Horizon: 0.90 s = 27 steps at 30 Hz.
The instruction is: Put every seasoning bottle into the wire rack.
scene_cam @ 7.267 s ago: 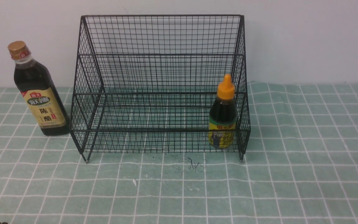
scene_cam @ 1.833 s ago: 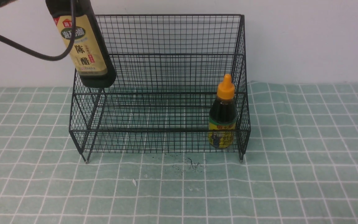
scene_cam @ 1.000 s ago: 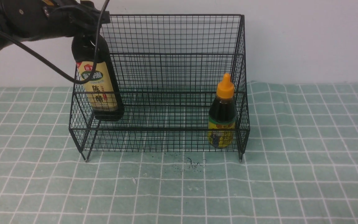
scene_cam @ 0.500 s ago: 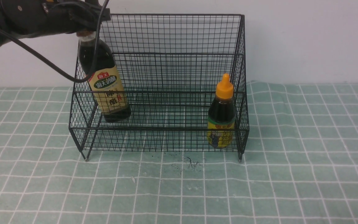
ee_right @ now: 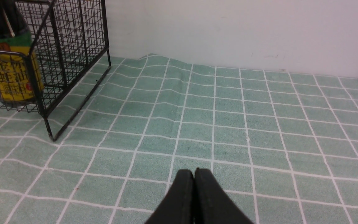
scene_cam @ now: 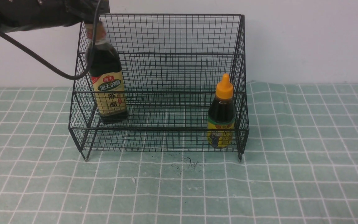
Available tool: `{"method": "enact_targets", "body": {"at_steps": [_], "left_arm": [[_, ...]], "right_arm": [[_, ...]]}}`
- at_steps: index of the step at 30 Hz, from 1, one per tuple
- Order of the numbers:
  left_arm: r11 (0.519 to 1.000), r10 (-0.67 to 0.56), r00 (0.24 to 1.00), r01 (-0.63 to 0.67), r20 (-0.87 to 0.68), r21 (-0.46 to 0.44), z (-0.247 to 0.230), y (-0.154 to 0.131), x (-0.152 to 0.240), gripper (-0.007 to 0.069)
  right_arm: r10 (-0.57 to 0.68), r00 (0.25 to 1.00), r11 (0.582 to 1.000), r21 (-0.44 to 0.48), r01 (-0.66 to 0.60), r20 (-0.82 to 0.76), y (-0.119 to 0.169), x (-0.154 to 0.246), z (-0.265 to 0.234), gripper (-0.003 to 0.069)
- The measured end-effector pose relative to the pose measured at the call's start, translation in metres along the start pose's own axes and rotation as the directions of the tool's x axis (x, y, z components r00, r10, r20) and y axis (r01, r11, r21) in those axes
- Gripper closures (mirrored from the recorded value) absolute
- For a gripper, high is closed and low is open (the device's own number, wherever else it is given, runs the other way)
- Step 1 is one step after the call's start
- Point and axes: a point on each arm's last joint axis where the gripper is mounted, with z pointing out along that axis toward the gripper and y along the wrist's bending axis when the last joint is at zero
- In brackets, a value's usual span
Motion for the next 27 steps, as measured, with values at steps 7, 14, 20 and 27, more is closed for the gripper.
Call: {"method": "enact_targets", "body": {"at_steps": [7, 14, 20, 27], "left_arm": [[0.999, 0.011, 1.000, -0.011, 0.014, 0.041, -0.023, -0.012, -0.014, 0.0207], [0.992, 0.034, 0.984, -0.012, -0.175, 0.127, -0.051, -0.022, -0.009, 0.0442], [0.985, 0.089, 0.910, -0.020, -0.405, 0.171, -0.075, -0.026, 0.005, 0.0627], [0.990, 0.091, 0.870, -0.026, -0.484, 0.140, -0.041, -0.017, 0.033, 0.0631]], "right_arm": [[0.000, 1.000, 1.000, 0.000, 0.000, 0.000, 0.000, 0.000, 0.000, 0.0672], [0.000, 1.000, 1.000, 0.000, 0.000, 0.000, 0.000, 0.000, 0.000, 0.0672], [0.000, 1.000, 1.000, 0.000, 0.000, 0.000, 0.000, 0.000, 0.000, 0.0672], [0.000, 1.000, 1.000, 0.000, 0.000, 0.000, 0.000, 0.000, 0.000, 0.0672]]}}
